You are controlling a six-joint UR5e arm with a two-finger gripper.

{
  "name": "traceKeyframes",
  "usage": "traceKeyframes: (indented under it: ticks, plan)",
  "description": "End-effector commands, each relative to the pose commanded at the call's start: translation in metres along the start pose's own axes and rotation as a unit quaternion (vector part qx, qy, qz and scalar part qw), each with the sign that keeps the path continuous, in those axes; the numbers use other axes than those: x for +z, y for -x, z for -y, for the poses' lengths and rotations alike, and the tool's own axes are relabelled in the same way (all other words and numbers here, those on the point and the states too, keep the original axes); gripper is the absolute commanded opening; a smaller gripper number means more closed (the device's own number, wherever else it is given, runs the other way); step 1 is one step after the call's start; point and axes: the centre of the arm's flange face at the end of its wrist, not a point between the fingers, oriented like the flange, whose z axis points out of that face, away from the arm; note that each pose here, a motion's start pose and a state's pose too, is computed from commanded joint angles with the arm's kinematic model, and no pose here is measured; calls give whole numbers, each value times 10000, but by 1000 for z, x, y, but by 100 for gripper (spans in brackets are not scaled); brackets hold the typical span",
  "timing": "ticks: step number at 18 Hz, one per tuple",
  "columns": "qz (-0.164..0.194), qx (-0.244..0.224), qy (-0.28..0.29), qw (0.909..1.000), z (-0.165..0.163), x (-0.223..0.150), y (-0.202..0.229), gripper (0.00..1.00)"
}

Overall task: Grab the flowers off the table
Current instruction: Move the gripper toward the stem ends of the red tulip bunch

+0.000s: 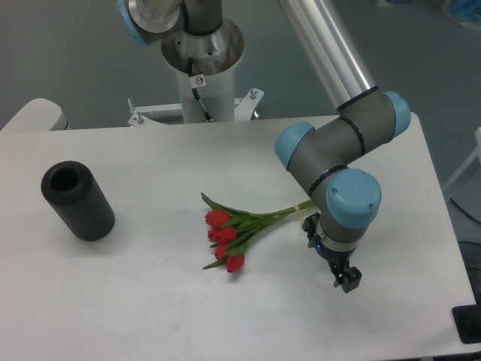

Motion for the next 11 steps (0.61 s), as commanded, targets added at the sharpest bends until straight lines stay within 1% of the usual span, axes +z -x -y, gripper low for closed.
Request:
traceKeyframes:
  ticks: [7, 11]
  plan:
    - [-32, -7, 13, 10000, 0, -2, -5, 100]
    - [-222, 19, -1, 9998, 5, 3, -26, 100]
